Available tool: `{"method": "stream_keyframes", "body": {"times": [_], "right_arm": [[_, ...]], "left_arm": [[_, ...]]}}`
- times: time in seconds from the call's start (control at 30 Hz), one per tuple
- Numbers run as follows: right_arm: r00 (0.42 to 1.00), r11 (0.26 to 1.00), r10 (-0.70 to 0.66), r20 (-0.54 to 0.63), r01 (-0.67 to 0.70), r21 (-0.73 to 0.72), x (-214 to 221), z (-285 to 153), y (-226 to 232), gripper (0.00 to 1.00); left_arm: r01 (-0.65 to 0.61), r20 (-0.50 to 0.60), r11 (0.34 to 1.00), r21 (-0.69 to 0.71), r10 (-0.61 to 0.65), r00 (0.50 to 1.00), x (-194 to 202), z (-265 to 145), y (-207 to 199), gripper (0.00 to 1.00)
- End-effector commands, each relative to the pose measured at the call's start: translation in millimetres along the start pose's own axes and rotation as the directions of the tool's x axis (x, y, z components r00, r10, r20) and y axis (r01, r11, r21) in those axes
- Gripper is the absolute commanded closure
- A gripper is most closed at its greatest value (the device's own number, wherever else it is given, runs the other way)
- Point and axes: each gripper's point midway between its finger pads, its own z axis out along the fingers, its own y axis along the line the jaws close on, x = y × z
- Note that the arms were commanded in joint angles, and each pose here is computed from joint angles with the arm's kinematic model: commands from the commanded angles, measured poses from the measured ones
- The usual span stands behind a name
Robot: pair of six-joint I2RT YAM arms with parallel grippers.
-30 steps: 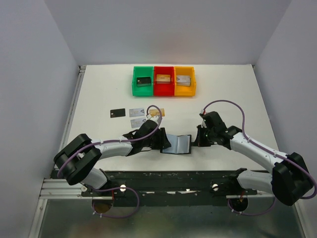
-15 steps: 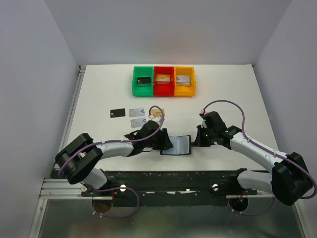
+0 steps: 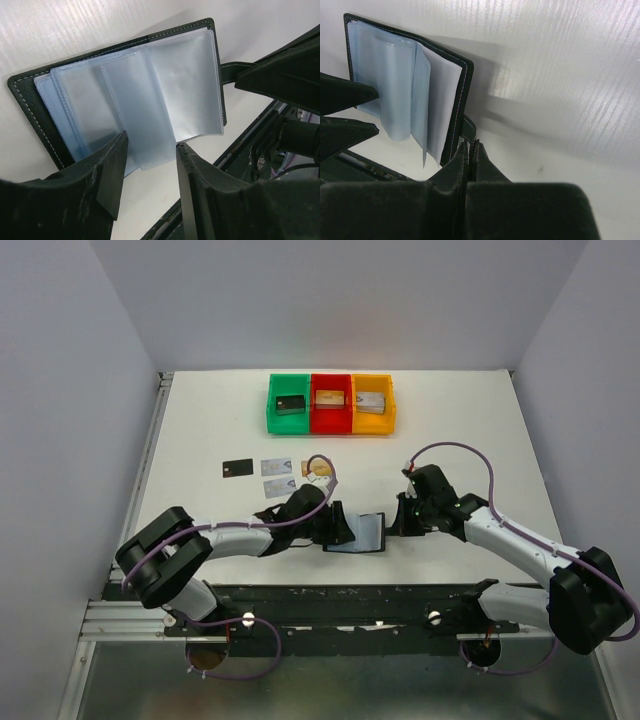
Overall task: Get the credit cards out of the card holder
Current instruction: Remove the credit card from the card holder.
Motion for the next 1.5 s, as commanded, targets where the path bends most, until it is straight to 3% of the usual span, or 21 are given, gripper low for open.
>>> {"method": "stream_keyframes", "body": {"times": [0.0,0.43,0.57,0.67,0.83,0.93,1.47], "right_arm": [[1.0,1.0,-0.001,0.0,0.001,-0.015,-5,0,3,1.0],[1.0,1.0,-0.002,-0.002,0.002,0.015,-2,-1,-3,1.0],[1.0,1.0,-0.002,-0.006,0.002,0.024,0,0,-5,1.0],[1.0,1.0,-0.002,-0.01,0.002,0.026,2,1,-6,1.0],[1.0,0.999,-0.003,-0.009,0.004,0.032,2,1,-8,1.0],[1.0,0.999,-0.008,-0.008,0.008,0.032,4,2,-9,1.0],[1.0,1.0,-0.005,-0.009,0.005,0.029,4,3,-8,1.0]], "left_arm": [[-0.059,0.001,0.994,0.094,0.059,0.998,-8,5,-30,0.46],[-0.179,-0.085,0.954,0.238,0.205,0.975,6,23,-87,0.47],[-0.196,-0.055,0.948,0.252,0.216,0.975,2,13,-92,0.47],[-0.196,0.02,0.959,0.203,0.196,0.98,-9,-4,-78,0.46],[-0.084,0.097,0.994,0.076,0.076,0.992,-23,-25,-28,0.44],[-0.052,0.111,0.999,-0.005,0.052,0.993,-24,-31,-4,0.35],[-0.019,0.056,0.996,-0.09,0.024,0.998,-10,-20,24,0.3]]}}
